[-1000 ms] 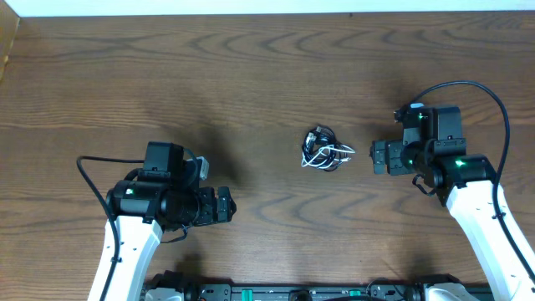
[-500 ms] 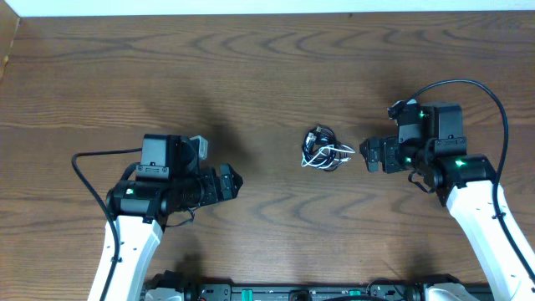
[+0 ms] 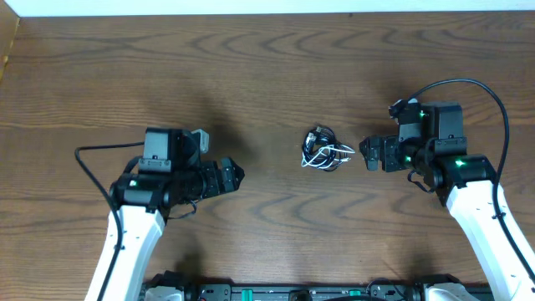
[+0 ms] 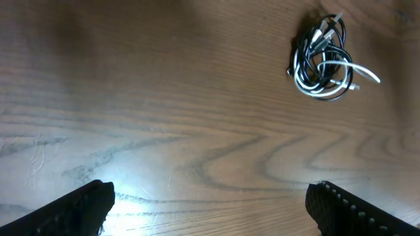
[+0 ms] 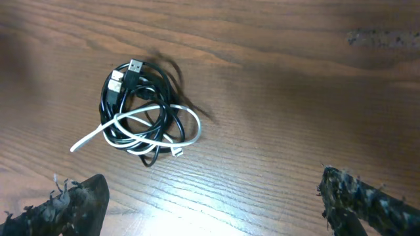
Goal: Untangle cables
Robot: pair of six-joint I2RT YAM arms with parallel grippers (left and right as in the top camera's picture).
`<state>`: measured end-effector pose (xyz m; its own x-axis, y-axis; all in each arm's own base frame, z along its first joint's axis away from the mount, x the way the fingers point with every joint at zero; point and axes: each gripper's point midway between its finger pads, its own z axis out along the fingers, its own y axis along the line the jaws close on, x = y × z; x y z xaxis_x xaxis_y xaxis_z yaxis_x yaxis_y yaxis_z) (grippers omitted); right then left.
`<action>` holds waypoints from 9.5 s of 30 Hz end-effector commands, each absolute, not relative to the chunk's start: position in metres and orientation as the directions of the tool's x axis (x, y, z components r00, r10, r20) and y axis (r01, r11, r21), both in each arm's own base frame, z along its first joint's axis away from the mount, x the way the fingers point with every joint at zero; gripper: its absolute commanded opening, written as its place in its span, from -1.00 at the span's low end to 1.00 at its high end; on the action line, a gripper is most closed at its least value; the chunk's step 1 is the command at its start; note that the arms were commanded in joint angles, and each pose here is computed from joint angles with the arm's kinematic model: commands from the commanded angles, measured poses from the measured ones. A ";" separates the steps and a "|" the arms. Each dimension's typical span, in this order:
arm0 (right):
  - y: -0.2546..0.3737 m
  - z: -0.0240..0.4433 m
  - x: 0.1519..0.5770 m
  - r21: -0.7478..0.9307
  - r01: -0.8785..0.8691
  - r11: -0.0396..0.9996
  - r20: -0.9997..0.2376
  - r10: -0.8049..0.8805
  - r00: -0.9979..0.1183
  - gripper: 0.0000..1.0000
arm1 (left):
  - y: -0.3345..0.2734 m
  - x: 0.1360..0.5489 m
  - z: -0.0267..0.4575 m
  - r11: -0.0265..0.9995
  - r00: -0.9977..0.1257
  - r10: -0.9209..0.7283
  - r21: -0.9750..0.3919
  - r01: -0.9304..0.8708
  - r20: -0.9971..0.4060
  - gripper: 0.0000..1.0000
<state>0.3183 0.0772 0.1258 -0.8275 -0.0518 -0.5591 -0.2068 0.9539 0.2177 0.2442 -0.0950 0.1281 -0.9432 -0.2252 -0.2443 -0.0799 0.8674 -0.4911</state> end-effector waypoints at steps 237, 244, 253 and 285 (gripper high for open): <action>0.088 0.003 0.287 0.370 0.032 0.928 -0.066 0.061 -0.996 -0.98 | -0.260 0.312 0.060 0.853 -0.920 0.173 -0.414 0.319 -0.351 -0.04; 0.088 0.003 0.286 0.370 0.033 0.928 -0.063 0.061 -0.996 -0.98 | -0.274 0.307 0.033 0.846 -0.922 0.212 -0.411 0.340 -0.325 -0.04; 0.088 0.003 0.285 0.370 0.034 0.929 -0.059 0.060 -0.996 -0.98 | -0.264 0.309 0.011 0.889 -0.927 0.219 -0.329 0.318 -0.304 -0.20; -0.001 -0.010 0.268 -0.073 0.420 0.905 -0.051 0.417 -0.908 -0.98 | -0.089 0.315 0.188 0.939 -0.832 -0.190 -0.344 0.001 -0.521 -0.85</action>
